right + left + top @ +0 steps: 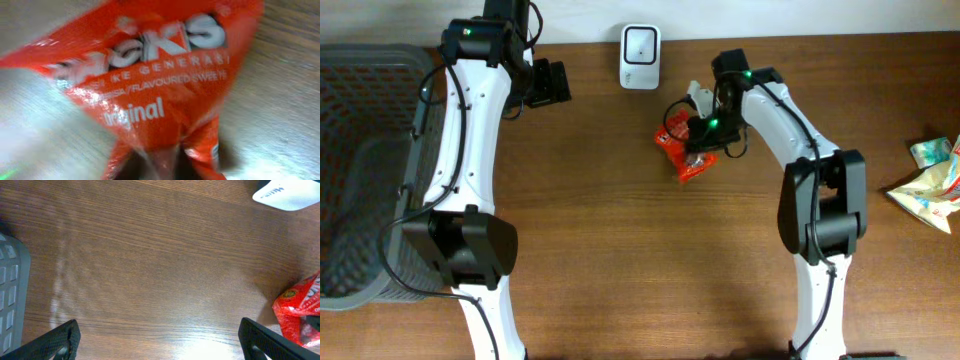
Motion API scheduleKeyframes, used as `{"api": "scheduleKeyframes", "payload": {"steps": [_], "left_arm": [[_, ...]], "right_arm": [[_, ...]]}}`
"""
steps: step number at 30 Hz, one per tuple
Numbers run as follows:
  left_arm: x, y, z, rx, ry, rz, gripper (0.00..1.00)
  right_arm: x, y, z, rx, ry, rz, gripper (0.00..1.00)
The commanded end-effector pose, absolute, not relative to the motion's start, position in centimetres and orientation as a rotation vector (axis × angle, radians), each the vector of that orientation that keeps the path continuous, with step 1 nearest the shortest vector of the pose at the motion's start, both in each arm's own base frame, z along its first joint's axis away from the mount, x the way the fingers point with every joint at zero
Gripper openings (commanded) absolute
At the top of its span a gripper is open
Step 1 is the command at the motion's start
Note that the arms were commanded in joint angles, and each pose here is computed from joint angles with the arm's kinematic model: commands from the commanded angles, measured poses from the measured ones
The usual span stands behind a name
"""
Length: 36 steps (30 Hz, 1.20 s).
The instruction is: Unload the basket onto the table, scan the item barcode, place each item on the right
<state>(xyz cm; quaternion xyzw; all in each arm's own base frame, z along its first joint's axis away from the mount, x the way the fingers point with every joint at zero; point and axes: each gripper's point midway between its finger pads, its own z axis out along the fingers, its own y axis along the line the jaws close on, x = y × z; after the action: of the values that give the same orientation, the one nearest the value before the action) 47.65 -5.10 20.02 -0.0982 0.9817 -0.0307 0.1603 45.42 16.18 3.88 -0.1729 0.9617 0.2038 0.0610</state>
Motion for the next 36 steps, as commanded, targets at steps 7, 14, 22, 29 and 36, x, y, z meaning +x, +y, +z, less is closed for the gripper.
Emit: {"api": "scheduleKeyframes", "payload": {"steps": [7, 14, 22, 29, 36], "left_arm": [[47.7, -5.2, 19.8, -0.272, 2.811, -0.095, 0.99], [47.7, -5.2, 19.8, -0.272, 2.811, -0.095, 0.99], [47.7, -5.2, 19.8, -0.273, 2.811, -0.095, 0.99], [47.7, -5.2, 19.8, -0.272, 2.811, -0.095, 0.99], [47.7, -5.2, 19.8, -0.272, 2.811, -0.095, 0.99]], "right_arm": [[52.3, 18.8, 14.3, -0.425, 2.632, 0.450, 0.04], [59.9, 17.4, 18.5, -0.273, 2.339, 0.249, 0.43], [52.4, 15.0, 5.8, -1.073, 2.650, 0.046, 0.87], [51.9, 15.9, 3.1, -1.079, 2.662, 0.288, 0.56], [50.6, 17.2, 4.6, -0.948, 2.727, 0.403, 0.04]]}}
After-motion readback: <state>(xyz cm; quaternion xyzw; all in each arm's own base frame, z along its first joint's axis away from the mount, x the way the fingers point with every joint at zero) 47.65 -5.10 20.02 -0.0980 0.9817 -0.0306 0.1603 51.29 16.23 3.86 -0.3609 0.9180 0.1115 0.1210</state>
